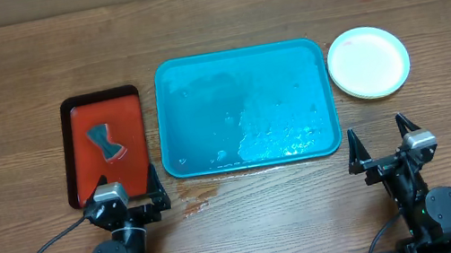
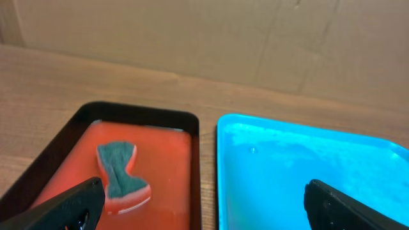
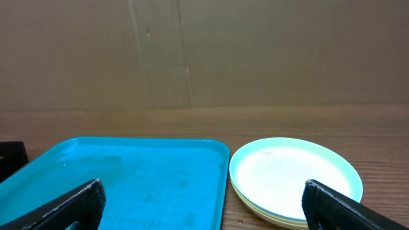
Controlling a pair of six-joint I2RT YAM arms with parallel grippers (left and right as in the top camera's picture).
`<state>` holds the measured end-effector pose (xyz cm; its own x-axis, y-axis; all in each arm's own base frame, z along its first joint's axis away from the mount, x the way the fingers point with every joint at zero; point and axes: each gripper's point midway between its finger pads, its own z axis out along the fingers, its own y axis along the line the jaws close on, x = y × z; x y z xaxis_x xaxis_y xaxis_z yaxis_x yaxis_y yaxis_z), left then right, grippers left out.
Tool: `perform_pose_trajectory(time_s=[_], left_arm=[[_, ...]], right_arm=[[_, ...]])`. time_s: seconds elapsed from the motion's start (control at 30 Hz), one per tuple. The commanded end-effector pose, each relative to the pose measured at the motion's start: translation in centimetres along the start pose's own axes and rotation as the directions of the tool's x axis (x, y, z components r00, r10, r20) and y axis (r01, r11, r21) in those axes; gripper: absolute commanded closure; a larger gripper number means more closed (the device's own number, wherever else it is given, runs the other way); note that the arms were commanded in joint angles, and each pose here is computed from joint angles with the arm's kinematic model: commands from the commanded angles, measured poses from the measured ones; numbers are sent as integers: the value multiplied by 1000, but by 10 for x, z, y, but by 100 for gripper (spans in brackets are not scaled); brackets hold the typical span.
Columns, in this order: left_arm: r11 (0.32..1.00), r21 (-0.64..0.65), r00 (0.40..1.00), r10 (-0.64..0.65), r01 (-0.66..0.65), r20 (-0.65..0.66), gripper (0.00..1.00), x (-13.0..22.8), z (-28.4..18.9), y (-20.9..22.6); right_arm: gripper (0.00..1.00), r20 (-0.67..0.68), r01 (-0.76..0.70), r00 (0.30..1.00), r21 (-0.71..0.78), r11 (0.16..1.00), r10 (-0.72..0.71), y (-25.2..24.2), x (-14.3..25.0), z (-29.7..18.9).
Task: Clean dirty plates on tray and stack at the side
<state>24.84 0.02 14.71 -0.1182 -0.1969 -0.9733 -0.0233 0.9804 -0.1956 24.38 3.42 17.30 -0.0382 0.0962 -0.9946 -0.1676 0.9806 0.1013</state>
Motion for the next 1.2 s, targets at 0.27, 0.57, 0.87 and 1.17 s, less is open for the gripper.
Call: perform_pose_trajectory(time_s=[0.27,0.57,0.87,1.17], left_arm=[[998,-24,997,54,-53,51,1,-10,-3,2],[991,-7,990,137,-137,45,0,-9,-3,-2],[988,-3,987,153,-153,44,1,-8,-3,-3],[986,-4,985,165,-165,46,1,-9,-3,-3]], right_arm=[[0,5,3,1000,16,1000,-3,-4,2,0],[0,5,3,1000,16,1000,-3,-3,1,0],[0,5,3,1000,16,1000,-3,-3,1,0],[0,5,3,1000,16,1000,-3,-3,2,0]])
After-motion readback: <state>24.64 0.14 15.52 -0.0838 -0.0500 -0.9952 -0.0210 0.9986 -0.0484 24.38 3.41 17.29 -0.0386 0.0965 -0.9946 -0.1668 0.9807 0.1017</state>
